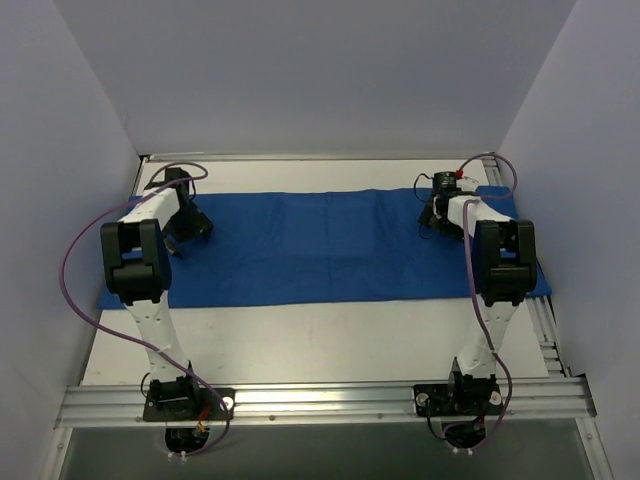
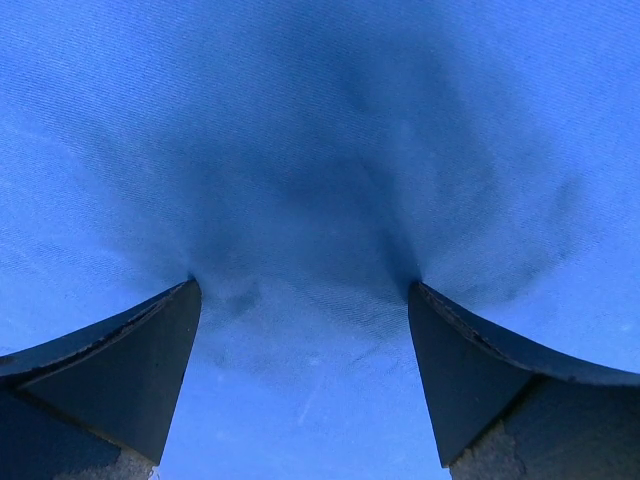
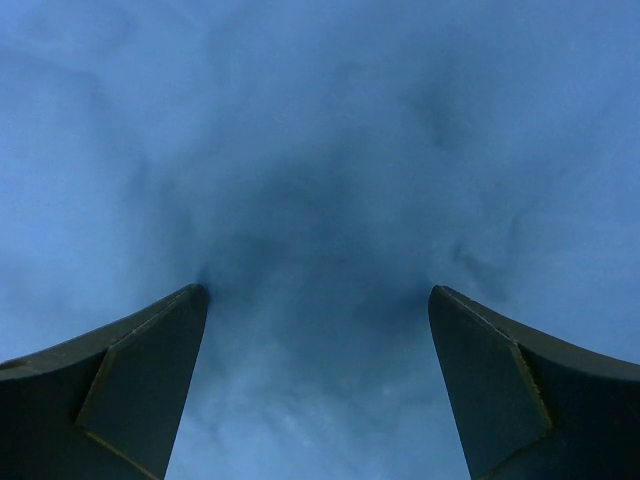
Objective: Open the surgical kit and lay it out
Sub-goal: Open the surgical kit at the center of the board.
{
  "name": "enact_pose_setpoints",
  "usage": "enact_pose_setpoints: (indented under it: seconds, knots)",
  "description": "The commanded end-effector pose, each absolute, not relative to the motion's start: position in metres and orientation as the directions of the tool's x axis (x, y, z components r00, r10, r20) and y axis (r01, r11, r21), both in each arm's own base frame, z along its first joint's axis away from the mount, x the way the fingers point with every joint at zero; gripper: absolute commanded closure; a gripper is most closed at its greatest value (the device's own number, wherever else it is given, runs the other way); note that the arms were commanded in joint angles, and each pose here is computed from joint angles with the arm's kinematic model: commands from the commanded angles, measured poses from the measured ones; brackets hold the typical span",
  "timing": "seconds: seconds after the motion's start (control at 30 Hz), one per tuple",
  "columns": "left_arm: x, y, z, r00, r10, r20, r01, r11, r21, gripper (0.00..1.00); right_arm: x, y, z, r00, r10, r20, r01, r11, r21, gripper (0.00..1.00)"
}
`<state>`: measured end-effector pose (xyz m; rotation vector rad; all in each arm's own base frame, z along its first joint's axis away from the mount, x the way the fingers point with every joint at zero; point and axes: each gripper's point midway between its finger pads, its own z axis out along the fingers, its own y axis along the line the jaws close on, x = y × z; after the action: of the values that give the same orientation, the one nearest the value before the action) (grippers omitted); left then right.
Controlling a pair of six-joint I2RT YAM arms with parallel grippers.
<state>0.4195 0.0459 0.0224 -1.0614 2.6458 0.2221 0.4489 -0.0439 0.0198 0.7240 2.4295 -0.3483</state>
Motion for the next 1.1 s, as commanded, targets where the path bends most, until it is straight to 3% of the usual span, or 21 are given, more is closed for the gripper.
enact_pose_setpoints:
  seconds: [0.0, 0.47, 1.07]
  knots:
    - [0.415, 0.053, 0.016, -0.671, -0.678, -0.301, -0.723, 0.689, 0.059, 0.06, 0.423, -0.05, -0.003, -0.732, 0.43, -0.528, 0.577, 0.803, -0.148, 0.12]
    - [0.353, 0.066, -0.011, -0.631, -0.759, -0.162, -0.776, 0.623, 0.101, 0.06, 0.348, -0.053, -0.037, -0.794, 0.465, -0.393, 0.578, 0.778, -0.246, 0.13]
    - [0.342, 0.075, -0.014, -0.647, -0.746, -0.16, -0.763, 0.634, 0.127, 0.06, 0.257, -0.08, -0.037, -0.748, 0.587, -0.31, 0.663, 0.689, -0.295, 0.14]
